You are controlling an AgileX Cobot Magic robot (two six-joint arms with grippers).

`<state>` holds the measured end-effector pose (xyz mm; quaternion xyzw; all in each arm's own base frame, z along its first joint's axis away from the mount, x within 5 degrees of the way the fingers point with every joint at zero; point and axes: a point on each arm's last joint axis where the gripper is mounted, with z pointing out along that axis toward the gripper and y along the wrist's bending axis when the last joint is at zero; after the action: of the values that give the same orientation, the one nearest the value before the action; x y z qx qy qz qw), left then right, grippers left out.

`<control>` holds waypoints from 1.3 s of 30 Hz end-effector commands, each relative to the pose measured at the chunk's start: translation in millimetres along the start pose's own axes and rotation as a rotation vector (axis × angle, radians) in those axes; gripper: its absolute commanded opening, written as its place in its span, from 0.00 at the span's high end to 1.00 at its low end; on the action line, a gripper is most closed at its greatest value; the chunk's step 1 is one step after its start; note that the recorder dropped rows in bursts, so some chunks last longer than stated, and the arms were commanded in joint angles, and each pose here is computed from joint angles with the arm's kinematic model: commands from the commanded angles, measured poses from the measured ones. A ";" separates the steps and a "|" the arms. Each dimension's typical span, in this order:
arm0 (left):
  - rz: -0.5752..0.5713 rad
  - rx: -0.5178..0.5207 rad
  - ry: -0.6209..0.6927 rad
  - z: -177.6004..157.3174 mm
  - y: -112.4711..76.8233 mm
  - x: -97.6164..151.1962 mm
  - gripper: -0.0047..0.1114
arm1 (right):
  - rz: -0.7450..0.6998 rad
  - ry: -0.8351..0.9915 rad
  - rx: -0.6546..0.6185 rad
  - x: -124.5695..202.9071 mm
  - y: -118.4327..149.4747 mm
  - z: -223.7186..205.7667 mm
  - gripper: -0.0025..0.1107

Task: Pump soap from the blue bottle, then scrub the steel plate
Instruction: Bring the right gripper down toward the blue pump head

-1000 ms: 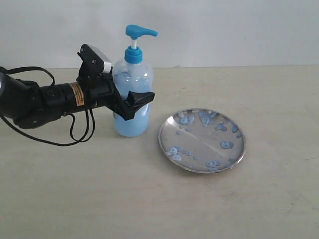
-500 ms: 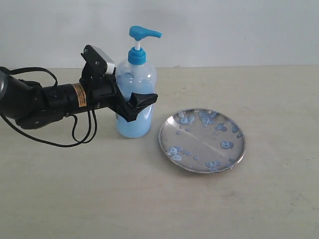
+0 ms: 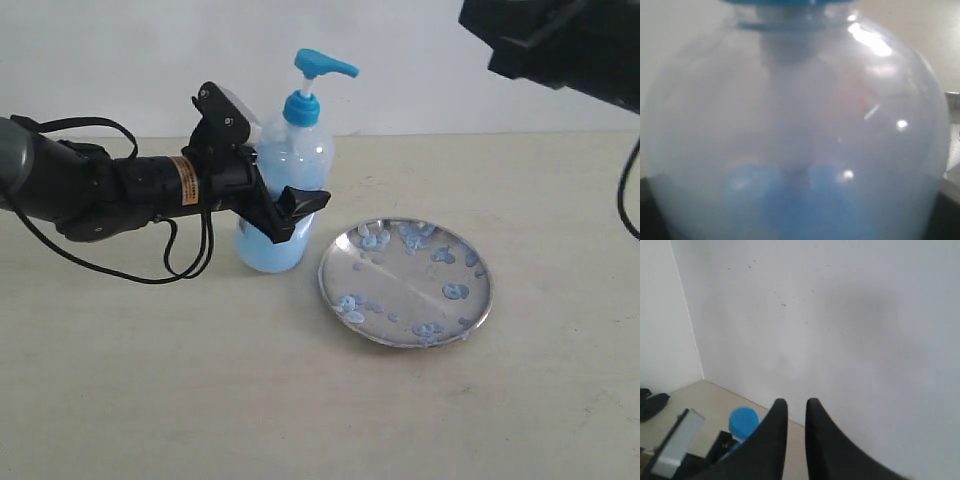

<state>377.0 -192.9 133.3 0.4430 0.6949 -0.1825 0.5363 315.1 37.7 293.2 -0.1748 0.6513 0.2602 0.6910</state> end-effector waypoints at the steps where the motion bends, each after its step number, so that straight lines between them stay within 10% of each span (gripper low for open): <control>1: 0.072 0.031 0.174 6.2 -13.0 22.6 0.92 | -0.116 -0.006 -0.131 -25.0 28.5 42.0 0.94; 6: 0.068 0.029 0.165 6.3 -12.3 21.6 0.92 | -0.267 0.146 -0.047 -20.4 53.8 65.8 0.94; 39: 0.061 0.038 0.118 6.9 -13.3 17.3 0.92 | -0.131 0.305 -0.004 45.9 28.9 102.0 0.94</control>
<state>374.9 -200.0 133.3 0.4628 0.6878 -0.1711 0.5324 377.8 124.2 275.8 -0.2525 0.7184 0.1902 0.6196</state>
